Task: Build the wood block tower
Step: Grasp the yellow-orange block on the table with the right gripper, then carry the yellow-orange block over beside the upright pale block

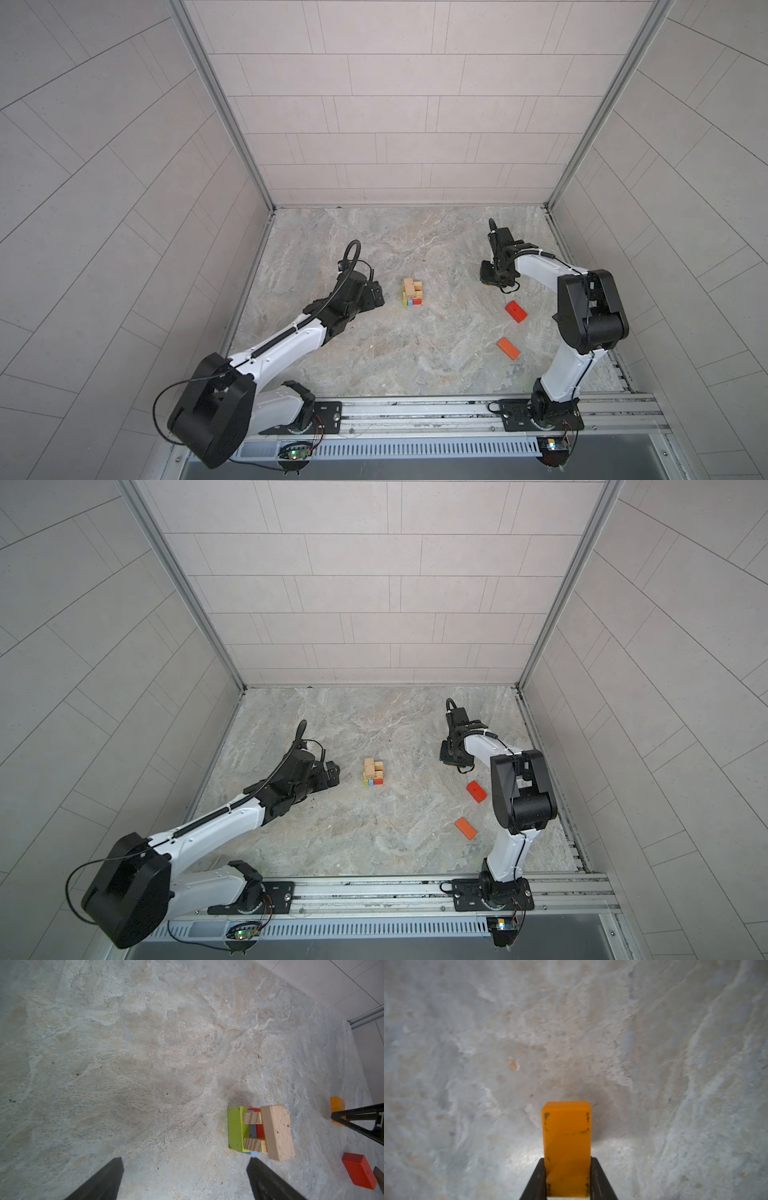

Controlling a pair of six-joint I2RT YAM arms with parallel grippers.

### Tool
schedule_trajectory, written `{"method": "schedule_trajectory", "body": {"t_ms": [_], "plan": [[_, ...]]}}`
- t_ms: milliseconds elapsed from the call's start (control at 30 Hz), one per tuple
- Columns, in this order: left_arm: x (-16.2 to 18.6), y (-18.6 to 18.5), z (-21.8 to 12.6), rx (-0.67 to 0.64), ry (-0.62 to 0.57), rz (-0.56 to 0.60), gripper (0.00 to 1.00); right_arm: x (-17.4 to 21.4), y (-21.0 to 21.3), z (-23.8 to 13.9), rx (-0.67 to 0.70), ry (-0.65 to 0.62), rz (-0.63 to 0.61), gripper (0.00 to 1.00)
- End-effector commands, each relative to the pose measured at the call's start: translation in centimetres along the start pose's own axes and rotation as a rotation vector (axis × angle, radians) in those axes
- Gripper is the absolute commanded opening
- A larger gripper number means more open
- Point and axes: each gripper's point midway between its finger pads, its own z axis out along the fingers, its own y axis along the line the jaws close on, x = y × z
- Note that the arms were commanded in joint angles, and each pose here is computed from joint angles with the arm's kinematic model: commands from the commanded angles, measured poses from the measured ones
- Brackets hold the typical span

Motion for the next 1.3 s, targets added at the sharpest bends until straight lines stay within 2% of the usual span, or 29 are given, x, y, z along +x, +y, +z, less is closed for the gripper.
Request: {"method": "schedule_trajectory", "body": {"t_ms": [0, 267, 533, 633, 1267], "plan": [[0.5, 1.1, -1.0, -0.007, -0.016, -0.017, 1.00, 1.2, 2.7, -2.5, -0.048, 0.000, -0.050, 0.11], [1.3, 1.8, -2.9, 0.014, -0.021, -0.023, 1.00, 4.6, 10.5, -5.0, -0.139, 0.008, -0.204, 0.12], [2.2, 2.5, -3.6, 0.030, -0.028, -0.033, 1.00, 6.5, 16.0, -6.8, -0.217, 0.002, -0.285, 0.12], [2.4, 2.5, -3.6, 0.038, -0.026, -0.062, 1.00, 6.7, 17.1, -6.9, -0.219, 0.001, -0.302, 0.12], [2.8, 2.6, -3.3, 0.049, -0.022, -0.065, 1.00, 7.7, 20.4, -5.4, -0.239, 0.034, -0.315, 0.13]]}}
